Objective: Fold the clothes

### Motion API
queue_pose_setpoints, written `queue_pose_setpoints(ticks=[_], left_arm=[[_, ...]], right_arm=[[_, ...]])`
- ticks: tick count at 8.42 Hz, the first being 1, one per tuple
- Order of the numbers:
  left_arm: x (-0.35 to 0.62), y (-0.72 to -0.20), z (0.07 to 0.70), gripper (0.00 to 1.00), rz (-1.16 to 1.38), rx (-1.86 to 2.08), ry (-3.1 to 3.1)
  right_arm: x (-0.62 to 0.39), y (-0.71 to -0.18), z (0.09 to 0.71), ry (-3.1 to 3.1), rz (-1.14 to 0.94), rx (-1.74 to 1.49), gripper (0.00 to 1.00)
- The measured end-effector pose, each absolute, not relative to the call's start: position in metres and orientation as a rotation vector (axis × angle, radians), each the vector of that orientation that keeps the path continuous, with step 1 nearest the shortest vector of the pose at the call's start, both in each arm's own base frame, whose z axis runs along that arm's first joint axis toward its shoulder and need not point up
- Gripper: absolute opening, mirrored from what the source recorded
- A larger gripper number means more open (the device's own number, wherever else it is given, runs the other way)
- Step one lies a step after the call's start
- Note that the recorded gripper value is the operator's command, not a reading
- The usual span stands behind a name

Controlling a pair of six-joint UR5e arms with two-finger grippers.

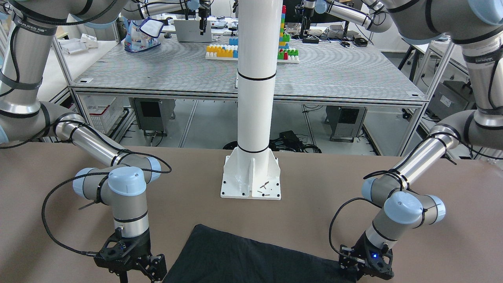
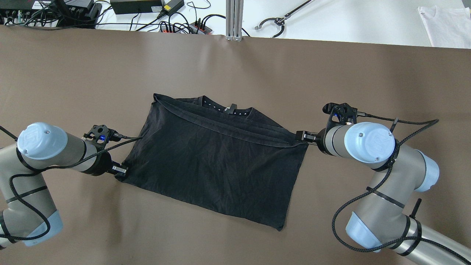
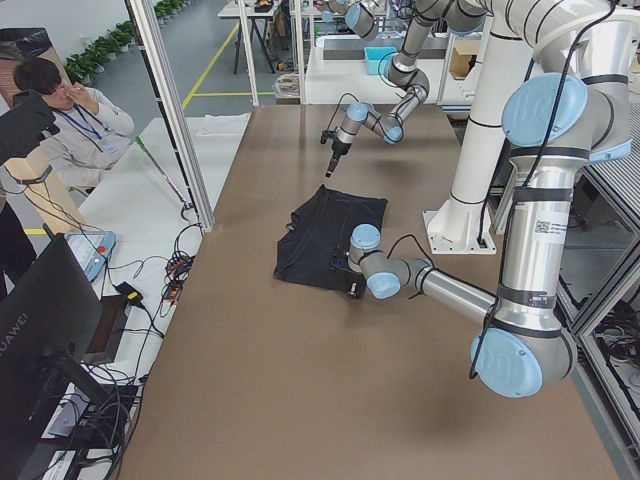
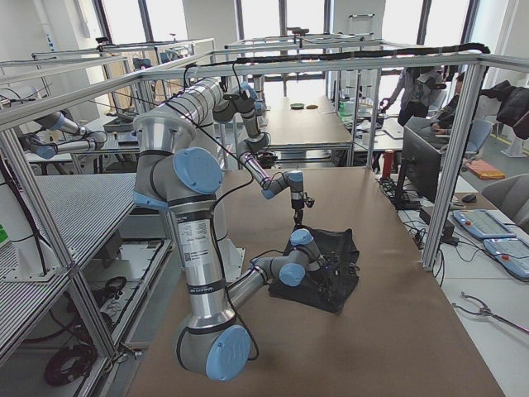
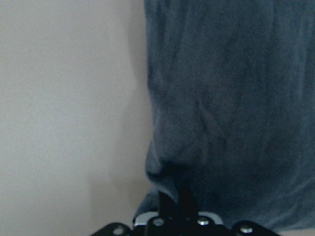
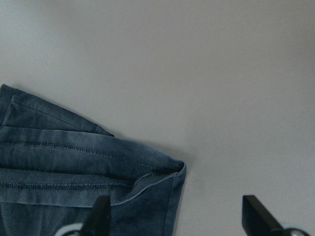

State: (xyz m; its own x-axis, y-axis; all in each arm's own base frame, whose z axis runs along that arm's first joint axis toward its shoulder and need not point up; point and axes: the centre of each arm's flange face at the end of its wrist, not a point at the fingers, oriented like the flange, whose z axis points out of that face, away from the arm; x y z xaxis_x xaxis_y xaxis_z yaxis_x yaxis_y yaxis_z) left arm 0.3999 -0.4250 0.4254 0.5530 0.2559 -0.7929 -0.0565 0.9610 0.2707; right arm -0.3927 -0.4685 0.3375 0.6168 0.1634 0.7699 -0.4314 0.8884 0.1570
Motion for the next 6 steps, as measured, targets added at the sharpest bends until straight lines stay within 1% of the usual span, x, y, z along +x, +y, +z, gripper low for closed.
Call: queue_pose_setpoints(ticks=[3,4,6], left_arm=[[0.398,-0.428,0.426,0.0,0.182,0.226,0.965],[0.389,-0.44,0.425,0.0,0.164,0.237,0.958],[0.371,-0.492,0.423,0.0,0.139,0.299,0.925]], right_arm=[[-0.393,-0.469,0.338,-0.841,0.353,0.345,0.94],[-0.393,-0.469,0.338,-0.841,0.354,0.345,0.94],[-0.393,-0.469,0.338,-0.841,0.356,0.344,0.94]])
